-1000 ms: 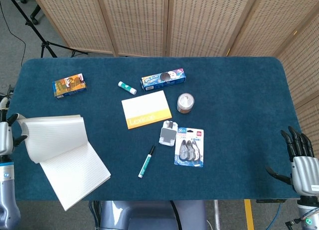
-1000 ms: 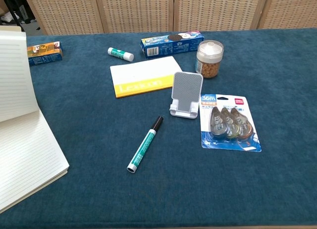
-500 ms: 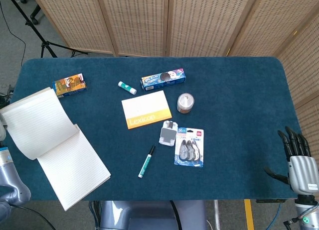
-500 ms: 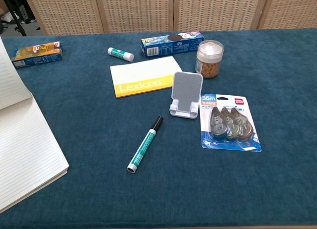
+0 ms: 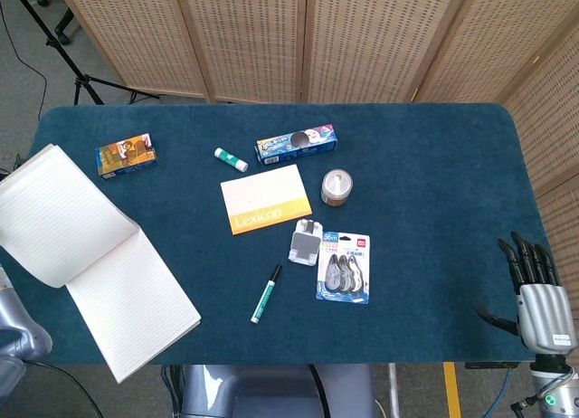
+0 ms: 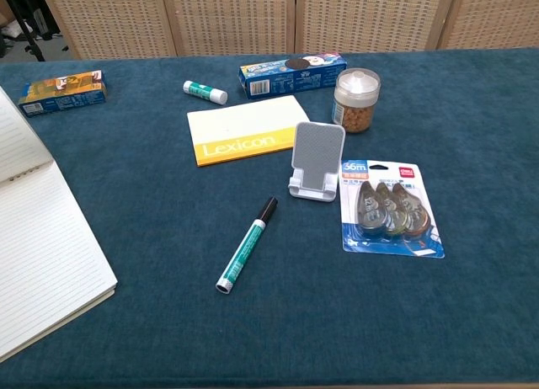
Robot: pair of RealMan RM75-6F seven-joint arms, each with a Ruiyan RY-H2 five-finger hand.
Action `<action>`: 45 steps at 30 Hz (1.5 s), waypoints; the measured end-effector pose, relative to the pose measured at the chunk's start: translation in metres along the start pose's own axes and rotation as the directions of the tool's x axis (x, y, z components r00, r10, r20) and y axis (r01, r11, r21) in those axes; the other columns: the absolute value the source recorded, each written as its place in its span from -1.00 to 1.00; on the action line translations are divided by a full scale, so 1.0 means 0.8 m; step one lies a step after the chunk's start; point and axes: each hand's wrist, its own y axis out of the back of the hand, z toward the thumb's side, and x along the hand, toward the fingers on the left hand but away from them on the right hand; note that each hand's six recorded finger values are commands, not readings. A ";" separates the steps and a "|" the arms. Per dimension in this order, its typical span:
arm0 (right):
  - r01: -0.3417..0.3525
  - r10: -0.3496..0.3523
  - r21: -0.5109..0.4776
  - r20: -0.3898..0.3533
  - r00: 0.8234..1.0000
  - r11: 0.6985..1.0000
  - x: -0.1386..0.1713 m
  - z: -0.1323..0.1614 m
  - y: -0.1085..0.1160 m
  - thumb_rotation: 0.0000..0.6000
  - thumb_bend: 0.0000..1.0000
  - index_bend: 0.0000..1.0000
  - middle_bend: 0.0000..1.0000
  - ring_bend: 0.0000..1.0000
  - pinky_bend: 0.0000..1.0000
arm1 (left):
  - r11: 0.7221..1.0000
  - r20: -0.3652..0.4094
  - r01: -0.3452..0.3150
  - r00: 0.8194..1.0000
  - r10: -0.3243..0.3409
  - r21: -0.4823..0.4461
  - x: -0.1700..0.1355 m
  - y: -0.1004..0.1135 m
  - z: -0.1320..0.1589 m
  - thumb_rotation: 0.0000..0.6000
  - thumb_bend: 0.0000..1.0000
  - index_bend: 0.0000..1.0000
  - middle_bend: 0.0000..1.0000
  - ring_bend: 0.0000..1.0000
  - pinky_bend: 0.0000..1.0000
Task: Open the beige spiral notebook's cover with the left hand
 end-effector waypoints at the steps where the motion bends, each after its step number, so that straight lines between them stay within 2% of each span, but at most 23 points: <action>1: -0.001 0.001 0.001 0.000 1.000 1.000 0.000 0.000 -0.001 1.00 -1.00 -1.00 -1.00 -1.00 -1.00 | 1.000 -0.010 -0.001 1.000 0.001 0.007 0.003 0.000 -0.003 1.00 0.09 0.83 -1.00 -1.00 -1.00; 5: -0.006 0.006 0.006 -0.001 1.000 1.000 0.000 0.001 -0.003 1.00 -1.00 -1.00 -1.00 -1.00 -1.00 | 1.000 -0.039 -0.004 0.999 0.004 0.017 0.015 0.003 -0.008 1.00 0.09 0.83 -1.00 -1.00 -1.00; 8: -0.010 0.010 0.010 -0.002 1.000 1.000 -0.001 0.001 -0.005 1.00 -1.00 -1.00 -1.00 -1.00 -1.00 | 1.000 -0.058 0.010 0.998 -0.010 -0.010 0.025 0.004 -0.009 1.00 0.07 0.83 -1.00 -1.00 -1.00; 10: -0.010 0.010 0.012 -0.001 1.000 1.000 -0.001 0.001 -0.006 1.00 -1.00 -1.00 -1.00 -1.00 -1.00 | 0.999 -0.062 0.025 0.998 -0.027 -0.035 0.029 0.002 -0.010 1.00 -0.04 0.76 -1.00 -1.00 -1.00; 12: -0.011 0.011 0.013 0.000 1.000 1.000 -0.002 0.001 -0.007 1.00 -1.00 -1.00 -1.00 -1.00 -1.00 | 0.997 -0.056 0.038 0.998 -0.042 -0.067 0.031 -0.001 -0.010 1.00 -0.33 0.38 -1.00 -1.00 -1.00; 14: -0.012 0.012 0.014 0.001 1.000 1.000 -0.002 0.001 -0.007 1.00 -1.00 -1.00 -1.00 -1.00 -1.00 | 0.993 -0.048 0.051 0.997 -0.056 -0.102 0.032 -0.004 -0.011 1.00 -0.81 -0.49 -1.00 -1.00 -1.00; 16: -0.013 0.013 0.014 -0.001 1.000 1.000 -0.002 0.002 -0.008 1.00 -1.00 -1.00 -1.00 -1.00 -1.00 | 0.986 -0.034 0.071 0.996 -0.077 -0.148 0.033 -0.008 -0.012 1.00 -1.00 -0.95 -1.00 -1.00 -1.00; 17: -0.014 0.014 0.014 -0.002 1.000 1.000 -0.001 0.002 -0.008 1.00 -1.00 -1.00 -1.00 -1.00 -1.00 | 0.983 -0.028 0.080 0.996 -0.086 -0.167 0.033 -0.010 -0.012 1.00 -1.00 -1.00 -1.00 -1.00 -1.00; 21: -0.015 0.015 0.015 -0.003 1.000 1.000 -0.001 0.003 -0.009 1.00 -1.00 -1.00 -1.00 -1.00 -1.00 | 0.961 -0.006 0.102 0.994 -0.108 -0.255 0.034 -0.010 -0.017 1.00 -1.00 -1.00 -1.00 -1.00 -1.00; 29: -0.017 0.017 0.012 -0.008 1.000 1.000 0.000 0.004 -0.009 1.00 -1.00 -1.00 -1.00 -1.00 -1.00 | 0.930 0.002 0.096 0.995 -0.102 -0.355 0.036 0.008 -0.045 1.00 -1.00 -1.00 -1.00 -1.00 -1.00; 32: -0.016 0.016 0.011 -0.009 1.000 1.000 0.000 0.005 -0.009 1.00 -1.00 -1.00 -1.00 -1.00 -1.00 | 0.902 0.034 0.100 0.995 -0.095 -0.419 0.031 0.020 -0.050 1.00 -1.00 -1.00 -1.00 -1.00 -1.00; 35: -0.014 0.014 0.012 -0.011 1.000 1.000 0.000 0.006 -0.009 1.00 -1.00 -1.00 -1.00 -1.00 -1.00 | 0.852 0.103 0.117 0.992 -0.075 -0.511 0.017 0.037 -0.048 1.00 -1.00 -1.00 -1.00 -1.00 -1.00; 38: -0.011 0.011 0.014 -0.013 1.000 1.000 0.000 0.006 -0.008 1.00 -1.00 -1.00 -1.00 -1.00 -1.00 | 0.784 0.201 0.154 0.979 -0.039 -0.601 -0.006 0.060 -0.044 1.00 -1.00 -1.00 -1.00 -1.00 -1.00; 39: -0.010 0.010 0.014 -0.013 1.000 1.000 0.000 0.006 -0.008 1.00 -1.00 -1.00 -1.00 -1.00 -1.00 | 0.754 0.243 0.173 0.970 -0.019 -0.633 -0.018 0.071 -0.042 1.00 -1.00 -1.00 -1.00 -1.00 -1.00; 41: -0.008 0.009 0.013 -0.013 1.000 1.000 0.000 0.005 -0.007 1.00 -1.00 -1.00 -1.00 -1.00 -1.00 | 0.716 0.301 0.200 0.954 0.014 -0.669 -0.038 0.085 -0.042 1.00 -1.00 -1.00 -1.00 -1.00 -1.00; 45: -0.003 0.003 0.012 -0.013 1.000 1.000 0.000 0.005 -0.005 1.00 -1.00 -1.00 -1.00 -1.00 -1.00 | 0.671 0.399 0.240 0.912 0.091 -0.701 -0.083 0.105 -0.049 1.00 -1.00 -1.00 -1.00 -1.00 -1.00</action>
